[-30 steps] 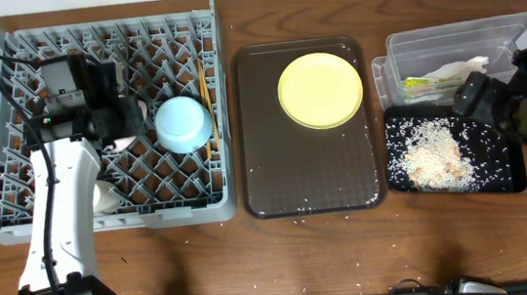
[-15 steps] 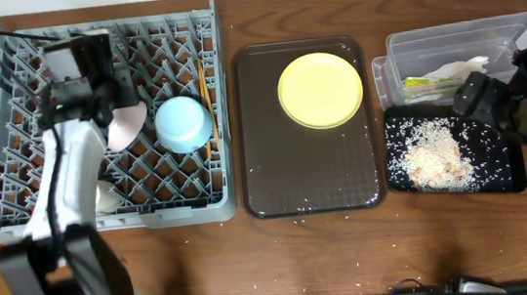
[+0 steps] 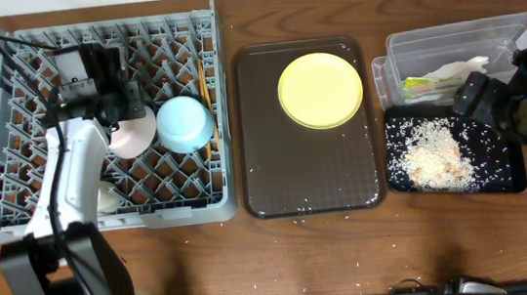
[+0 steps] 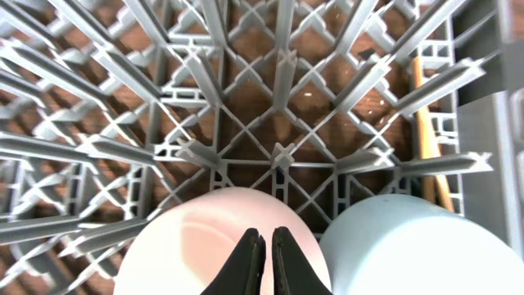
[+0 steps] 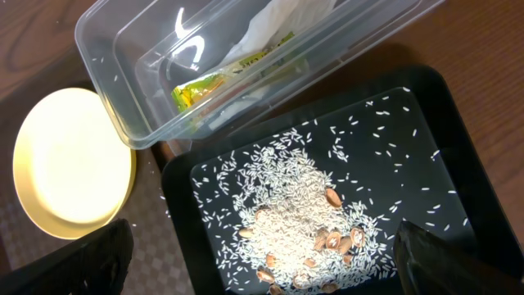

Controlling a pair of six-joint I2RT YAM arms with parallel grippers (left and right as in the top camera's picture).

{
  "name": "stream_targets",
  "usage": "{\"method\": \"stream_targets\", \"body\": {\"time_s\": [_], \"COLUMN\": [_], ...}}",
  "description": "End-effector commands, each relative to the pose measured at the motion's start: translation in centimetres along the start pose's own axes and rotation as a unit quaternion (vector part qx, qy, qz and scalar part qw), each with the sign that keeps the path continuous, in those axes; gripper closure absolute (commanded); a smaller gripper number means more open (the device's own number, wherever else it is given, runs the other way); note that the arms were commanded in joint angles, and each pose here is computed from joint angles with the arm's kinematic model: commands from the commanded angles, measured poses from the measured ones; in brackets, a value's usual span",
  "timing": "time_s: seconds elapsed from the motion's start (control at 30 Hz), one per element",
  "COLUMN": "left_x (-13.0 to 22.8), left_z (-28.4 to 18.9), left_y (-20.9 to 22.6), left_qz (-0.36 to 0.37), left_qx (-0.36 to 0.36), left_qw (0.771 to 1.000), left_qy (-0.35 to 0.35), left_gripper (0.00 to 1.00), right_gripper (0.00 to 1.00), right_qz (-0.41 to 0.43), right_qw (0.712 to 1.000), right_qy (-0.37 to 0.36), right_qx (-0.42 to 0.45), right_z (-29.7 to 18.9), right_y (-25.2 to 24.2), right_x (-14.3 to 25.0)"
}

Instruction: Sort waste into correct bins and load items into the dishwasher

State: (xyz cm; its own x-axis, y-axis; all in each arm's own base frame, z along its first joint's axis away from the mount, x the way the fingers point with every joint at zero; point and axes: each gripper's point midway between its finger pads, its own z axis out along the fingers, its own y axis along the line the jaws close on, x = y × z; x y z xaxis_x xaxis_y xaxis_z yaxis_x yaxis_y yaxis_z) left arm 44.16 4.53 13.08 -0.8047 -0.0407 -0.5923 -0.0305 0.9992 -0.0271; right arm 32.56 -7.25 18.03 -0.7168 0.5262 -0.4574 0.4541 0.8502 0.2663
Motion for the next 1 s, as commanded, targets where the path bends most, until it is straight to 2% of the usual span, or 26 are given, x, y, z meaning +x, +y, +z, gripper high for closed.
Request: {"method": "stream_targets", "body": {"time_s": [0.0,0.03,0.1,0.2,0.6,0.87,0.97], "left_x": [-0.8,-0.8,-0.7,0.5,7.2,6.9,5.9], "left_z": [-2.4,-2.8,-3.5,-4.1,-0.4,-0.8,-1.9], "left_y": [0.5,0.5,0.5,0.4,0.2,0.1,-0.7], "left_qz": [0.007,0.007,0.001,-0.012,-0.046,-0.053,-0.057], "left_qx": [-0.03,-0.032,-0.032,-0.033,-0.027,-0.026,-0.003], "left_qw": [0.999,0.999,0.999,0.999,0.988,0.988,0.991], "left_qy": [-0.017,-0.019,-0.019,0.004,0.147,0.14,0.12], "left_gripper": [0.84,0.78,0.78,0.92,0.92,0.92,0.93], "right_gripper": [0.01,0.01,0.01,0.01,0.01,0.01,0.01], "right_qz": [0.01,0.01,0.01,0.01,0.01,0.01,0.01], "right_qw": [1.0,1.0,1.0,1.0,1.0,1.0,1.0], "right_qy": [-0.01,-0.01,-0.01,-0.01,-0.01,-0.01,-0.01], "right_qx": [0.0,0.0,0.0,0.0,0.0,0.0,0.0], "right_z": [-0.5,-0.5,-0.5,-0.5,-0.5,-0.5,-0.5], "right_y": [-0.2,-0.2,-0.2,-0.2,-0.2,-0.2,-0.2], "right_x": [-0.5,-0.5,-0.5,-0.5,-0.5,-0.5,-0.5]}}
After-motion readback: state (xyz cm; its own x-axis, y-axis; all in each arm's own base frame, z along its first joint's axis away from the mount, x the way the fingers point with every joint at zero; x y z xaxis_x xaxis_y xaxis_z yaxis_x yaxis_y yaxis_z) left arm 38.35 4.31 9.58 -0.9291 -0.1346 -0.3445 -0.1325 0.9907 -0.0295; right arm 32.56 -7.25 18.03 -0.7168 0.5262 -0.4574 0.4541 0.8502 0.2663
